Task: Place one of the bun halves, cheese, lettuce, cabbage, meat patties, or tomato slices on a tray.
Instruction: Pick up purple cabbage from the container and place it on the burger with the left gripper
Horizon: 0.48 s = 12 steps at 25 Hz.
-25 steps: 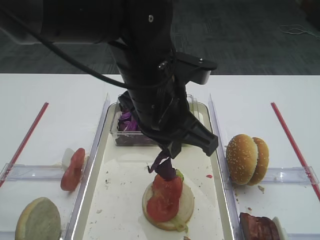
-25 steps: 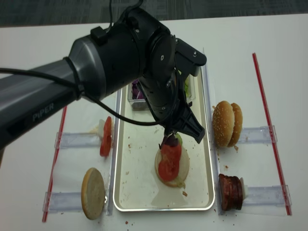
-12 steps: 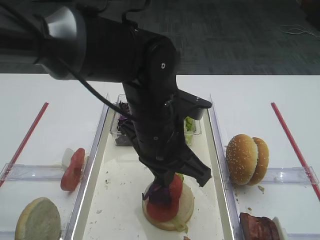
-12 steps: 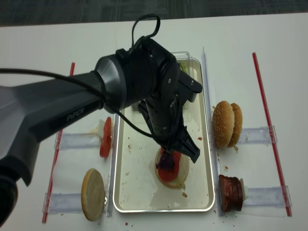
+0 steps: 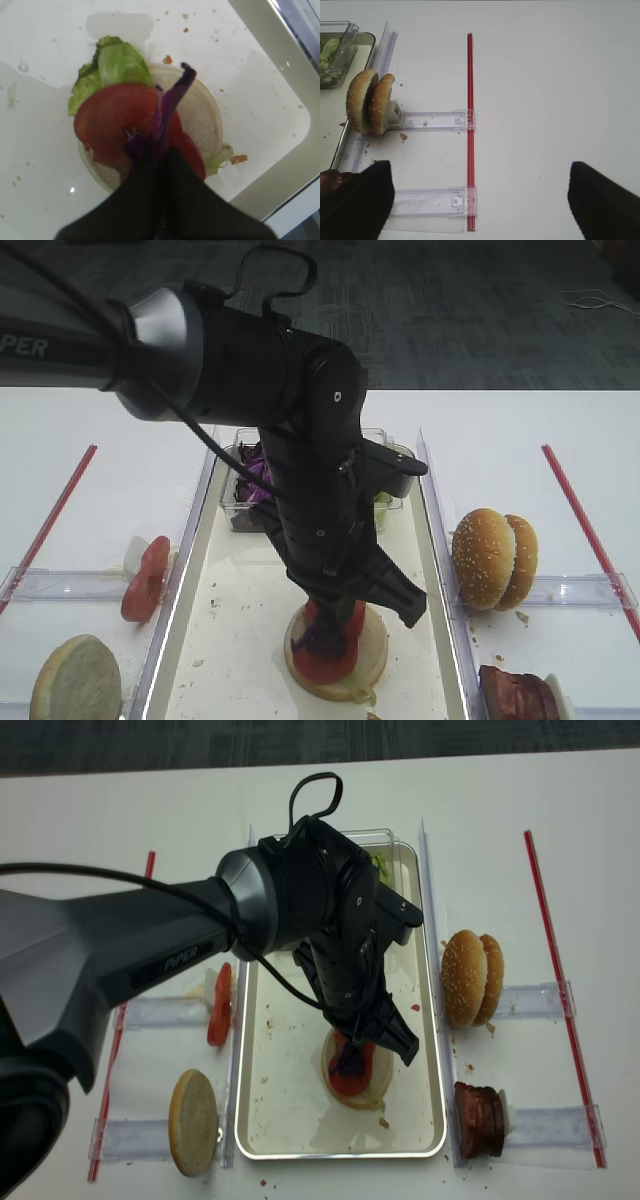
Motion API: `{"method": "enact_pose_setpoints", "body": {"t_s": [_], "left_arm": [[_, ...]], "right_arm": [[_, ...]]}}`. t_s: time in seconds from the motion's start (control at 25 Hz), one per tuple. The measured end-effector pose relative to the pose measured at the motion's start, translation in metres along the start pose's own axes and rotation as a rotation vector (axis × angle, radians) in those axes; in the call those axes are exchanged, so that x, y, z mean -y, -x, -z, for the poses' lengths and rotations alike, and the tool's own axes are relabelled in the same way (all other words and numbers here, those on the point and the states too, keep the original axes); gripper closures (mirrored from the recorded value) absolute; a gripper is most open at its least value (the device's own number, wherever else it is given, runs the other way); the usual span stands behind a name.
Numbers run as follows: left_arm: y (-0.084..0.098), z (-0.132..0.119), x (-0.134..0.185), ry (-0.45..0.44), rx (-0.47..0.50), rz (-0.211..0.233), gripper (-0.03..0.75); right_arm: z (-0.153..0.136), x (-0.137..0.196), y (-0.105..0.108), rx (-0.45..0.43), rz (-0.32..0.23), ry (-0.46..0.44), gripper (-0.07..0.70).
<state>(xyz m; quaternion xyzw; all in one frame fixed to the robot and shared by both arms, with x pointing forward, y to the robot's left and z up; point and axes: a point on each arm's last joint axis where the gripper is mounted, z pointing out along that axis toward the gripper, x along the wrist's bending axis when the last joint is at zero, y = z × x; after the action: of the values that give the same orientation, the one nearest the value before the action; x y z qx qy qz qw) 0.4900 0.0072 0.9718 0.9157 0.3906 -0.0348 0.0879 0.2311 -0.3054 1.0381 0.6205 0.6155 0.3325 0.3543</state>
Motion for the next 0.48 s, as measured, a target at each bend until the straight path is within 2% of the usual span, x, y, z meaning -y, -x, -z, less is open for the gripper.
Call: {"method": "enact_pose_setpoints", "body": {"t_s": [0.28, 0.48], "left_arm": [[-0.0001, -0.0006, -0.0001, -0.001, 0.0, 0.0, 0.701], [-0.0001, -0.0006, -0.0002, 0.001, 0.0, 0.0, 0.589]], "right_arm": [[0.0, 0.0, 0.0, 0.0, 0.0, 0.0, -0.061], [0.0, 0.0, 0.0, 0.0, 0.0, 0.0, -0.061]]}}
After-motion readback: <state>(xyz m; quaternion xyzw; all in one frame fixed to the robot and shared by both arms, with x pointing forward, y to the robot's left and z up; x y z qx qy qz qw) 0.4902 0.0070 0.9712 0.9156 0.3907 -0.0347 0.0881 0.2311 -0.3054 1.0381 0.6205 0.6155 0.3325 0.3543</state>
